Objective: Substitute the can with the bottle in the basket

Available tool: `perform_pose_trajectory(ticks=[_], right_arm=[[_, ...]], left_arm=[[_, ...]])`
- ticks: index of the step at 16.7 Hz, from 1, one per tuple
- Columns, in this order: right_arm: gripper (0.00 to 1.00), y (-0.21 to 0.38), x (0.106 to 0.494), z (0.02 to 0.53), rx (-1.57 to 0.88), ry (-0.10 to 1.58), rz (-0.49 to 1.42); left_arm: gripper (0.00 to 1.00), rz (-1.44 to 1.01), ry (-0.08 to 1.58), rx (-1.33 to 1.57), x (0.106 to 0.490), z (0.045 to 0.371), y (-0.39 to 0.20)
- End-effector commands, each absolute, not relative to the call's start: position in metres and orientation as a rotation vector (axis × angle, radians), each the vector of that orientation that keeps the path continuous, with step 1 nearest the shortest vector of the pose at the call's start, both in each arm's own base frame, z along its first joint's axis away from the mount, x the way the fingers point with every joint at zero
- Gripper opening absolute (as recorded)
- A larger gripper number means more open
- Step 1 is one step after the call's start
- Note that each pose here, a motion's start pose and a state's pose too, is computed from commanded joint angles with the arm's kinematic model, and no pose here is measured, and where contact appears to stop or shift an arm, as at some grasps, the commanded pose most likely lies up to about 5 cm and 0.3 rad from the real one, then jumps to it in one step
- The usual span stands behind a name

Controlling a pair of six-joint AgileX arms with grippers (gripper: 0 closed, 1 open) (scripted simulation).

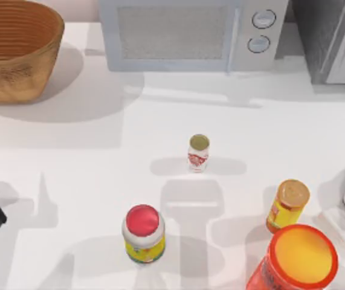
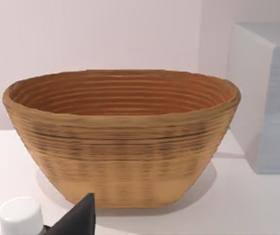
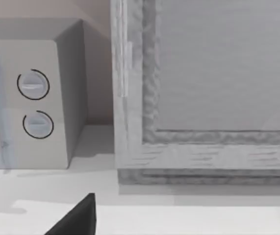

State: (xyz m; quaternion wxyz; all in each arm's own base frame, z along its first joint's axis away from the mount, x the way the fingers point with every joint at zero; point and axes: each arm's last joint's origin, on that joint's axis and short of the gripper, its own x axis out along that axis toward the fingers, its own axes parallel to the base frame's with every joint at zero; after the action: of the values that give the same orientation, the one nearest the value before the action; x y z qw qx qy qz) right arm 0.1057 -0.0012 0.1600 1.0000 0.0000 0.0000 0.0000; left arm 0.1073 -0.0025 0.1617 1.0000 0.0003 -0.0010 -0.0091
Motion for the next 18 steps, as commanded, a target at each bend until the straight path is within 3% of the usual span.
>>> perform_pose_trajectory(ticks=[11,18], right_arm=[[1.0,-0.001,0.106,0.16,0.0,0.0,0.0],[1.0,-0.001,0.106,0.16,0.0,0.0,0.0]], left_arm=[[1.0,0.006,0.023,0.026,0.108,0.17,0.002],[1.0,0.017,0.351,0.092,0.144,0.187,0.028]])
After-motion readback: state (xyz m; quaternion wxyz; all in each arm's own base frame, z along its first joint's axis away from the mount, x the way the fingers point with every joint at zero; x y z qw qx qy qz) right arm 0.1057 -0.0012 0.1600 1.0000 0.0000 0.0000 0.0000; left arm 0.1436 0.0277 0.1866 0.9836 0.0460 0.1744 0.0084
